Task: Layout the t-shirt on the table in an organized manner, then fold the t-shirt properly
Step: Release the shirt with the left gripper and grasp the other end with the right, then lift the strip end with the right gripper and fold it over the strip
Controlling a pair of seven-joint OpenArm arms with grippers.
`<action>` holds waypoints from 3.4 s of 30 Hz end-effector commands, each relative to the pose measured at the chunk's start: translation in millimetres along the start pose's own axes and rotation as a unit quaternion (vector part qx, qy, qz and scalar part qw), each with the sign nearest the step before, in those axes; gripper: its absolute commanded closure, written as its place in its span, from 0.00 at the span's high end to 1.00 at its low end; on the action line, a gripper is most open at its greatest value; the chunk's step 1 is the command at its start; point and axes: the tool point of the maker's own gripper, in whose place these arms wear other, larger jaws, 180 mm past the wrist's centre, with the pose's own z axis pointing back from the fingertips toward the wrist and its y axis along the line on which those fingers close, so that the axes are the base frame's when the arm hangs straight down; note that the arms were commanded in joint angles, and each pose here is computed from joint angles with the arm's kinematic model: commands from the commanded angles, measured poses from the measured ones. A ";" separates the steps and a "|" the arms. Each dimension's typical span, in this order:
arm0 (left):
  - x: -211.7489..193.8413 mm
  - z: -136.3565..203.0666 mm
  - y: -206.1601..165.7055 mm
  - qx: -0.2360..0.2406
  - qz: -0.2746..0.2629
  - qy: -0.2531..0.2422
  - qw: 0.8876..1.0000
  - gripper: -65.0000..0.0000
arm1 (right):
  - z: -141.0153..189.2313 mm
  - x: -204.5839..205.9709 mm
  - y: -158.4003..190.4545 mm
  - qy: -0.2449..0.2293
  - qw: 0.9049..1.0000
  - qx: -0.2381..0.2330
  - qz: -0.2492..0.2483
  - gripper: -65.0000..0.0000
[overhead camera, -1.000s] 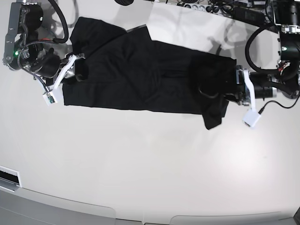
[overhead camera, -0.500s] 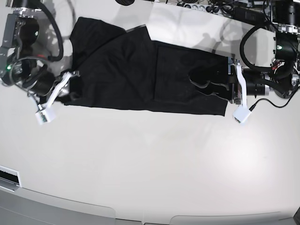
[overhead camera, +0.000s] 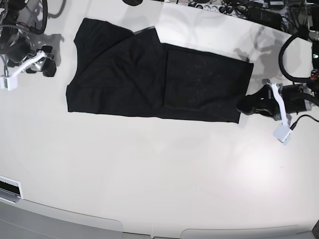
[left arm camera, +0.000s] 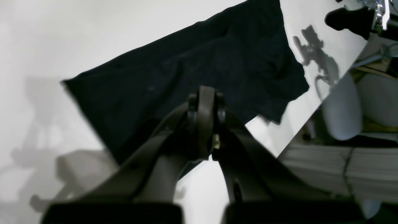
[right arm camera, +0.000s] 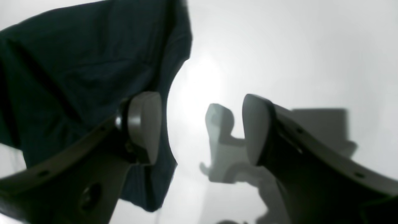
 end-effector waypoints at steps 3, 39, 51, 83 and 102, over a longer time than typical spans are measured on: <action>12.5 15.3 8.1 0.018 -0.022 -0.006 1.000 0.00 | -5.7 -6.2 -6.0 -0.012 0.999 0.023 -0.040 0.65; 12.2 23.1 13.3 0.028 -0.028 0.003 0.999 0.00 | -71.9 -75.0 96.5 0.140 0.952 0.258 -0.086 0.08; 10.3 23.5 15.4 0.034 -0.030 0.008 0.999 0.00 | 4.2 21.3 37.3 0.025 0.990 0.134 0.042 0.00; 13.7 23.1 13.2 0.028 -0.028 -0.001 0.999 0.00 | 75.3 38.5 343.6 -0.126 0.870 0.393 0.271 0.76; 14.7 23.1 9.6 0.018 -0.024 -0.004 1.000 0.00 | 51.8 9.7 313.2 -0.058 0.874 0.369 0.312 0.76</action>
